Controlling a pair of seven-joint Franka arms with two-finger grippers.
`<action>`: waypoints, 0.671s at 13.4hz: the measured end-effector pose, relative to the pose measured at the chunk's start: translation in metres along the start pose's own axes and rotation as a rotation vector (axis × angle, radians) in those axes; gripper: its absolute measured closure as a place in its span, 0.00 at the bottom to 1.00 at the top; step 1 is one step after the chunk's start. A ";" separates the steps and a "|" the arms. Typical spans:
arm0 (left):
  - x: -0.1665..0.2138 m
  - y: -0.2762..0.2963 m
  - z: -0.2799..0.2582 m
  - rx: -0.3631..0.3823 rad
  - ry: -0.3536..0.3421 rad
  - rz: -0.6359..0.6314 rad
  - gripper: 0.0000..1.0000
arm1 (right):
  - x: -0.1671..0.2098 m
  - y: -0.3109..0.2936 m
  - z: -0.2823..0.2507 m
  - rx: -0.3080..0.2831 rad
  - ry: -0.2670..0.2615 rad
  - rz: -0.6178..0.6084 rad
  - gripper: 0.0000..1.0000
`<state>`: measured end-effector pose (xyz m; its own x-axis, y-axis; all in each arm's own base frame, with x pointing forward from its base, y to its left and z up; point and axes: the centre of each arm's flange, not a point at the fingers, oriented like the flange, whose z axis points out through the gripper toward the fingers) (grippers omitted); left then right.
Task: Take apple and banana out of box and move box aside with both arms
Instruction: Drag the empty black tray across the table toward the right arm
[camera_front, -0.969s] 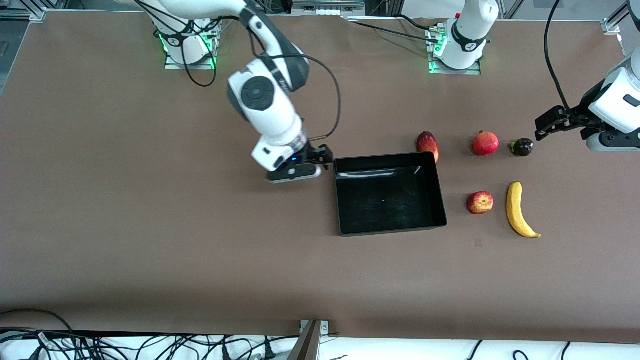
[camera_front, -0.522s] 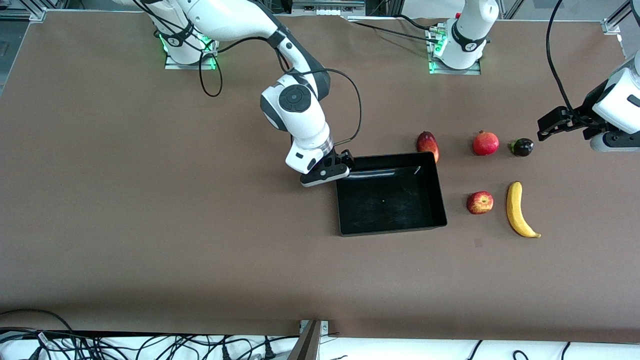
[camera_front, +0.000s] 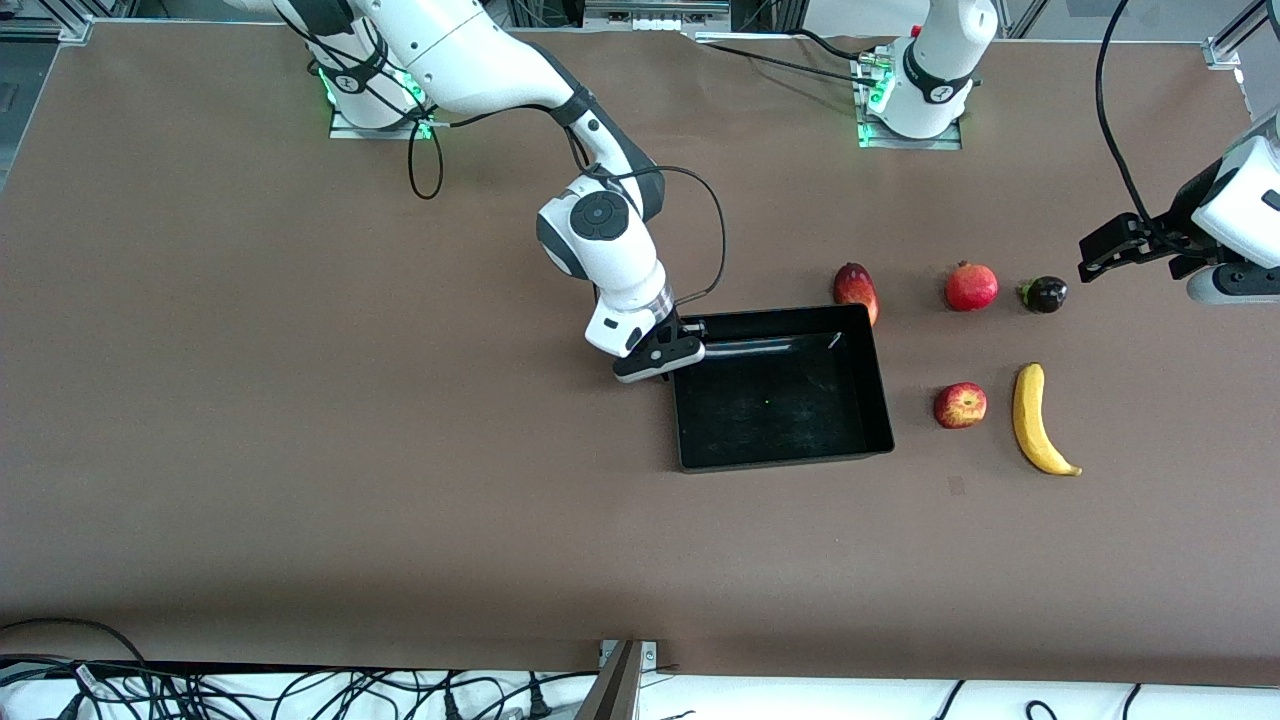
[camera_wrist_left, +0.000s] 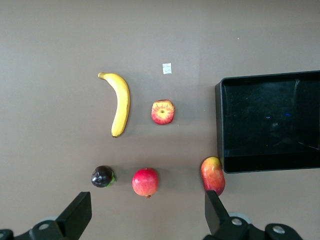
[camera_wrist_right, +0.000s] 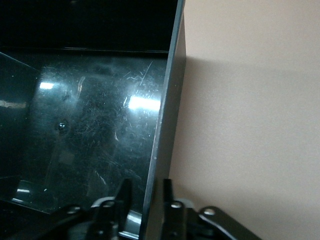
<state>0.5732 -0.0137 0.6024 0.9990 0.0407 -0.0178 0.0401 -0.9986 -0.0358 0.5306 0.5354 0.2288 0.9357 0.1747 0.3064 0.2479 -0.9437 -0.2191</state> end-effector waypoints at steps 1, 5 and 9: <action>0.000 0.000 0.000 -0.001 0.000 0.000 0.00 | 0.000 0.001 0.000 -0.001 0.000 0.000 0.85; 0.000 0.001 0.000 -0.007 -0.001 0.000 0.00 | 0.003 0.003 -0.002 -0.009 0.005 -0.010 0.94; 0.000 0.002 0.000 -0.018 -0.001 -0.001 0.00 | 0.045 0.039 -0.055 -0.102 -0.011 0.031 0.95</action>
<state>0.5732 -0.0154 0.6023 0.9990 0.0414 -0.0193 0.0411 -0.9990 -0.0179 0.5687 0.4910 0.2856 0.9456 0.1473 0.2901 0.1922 -0.9723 -0.1330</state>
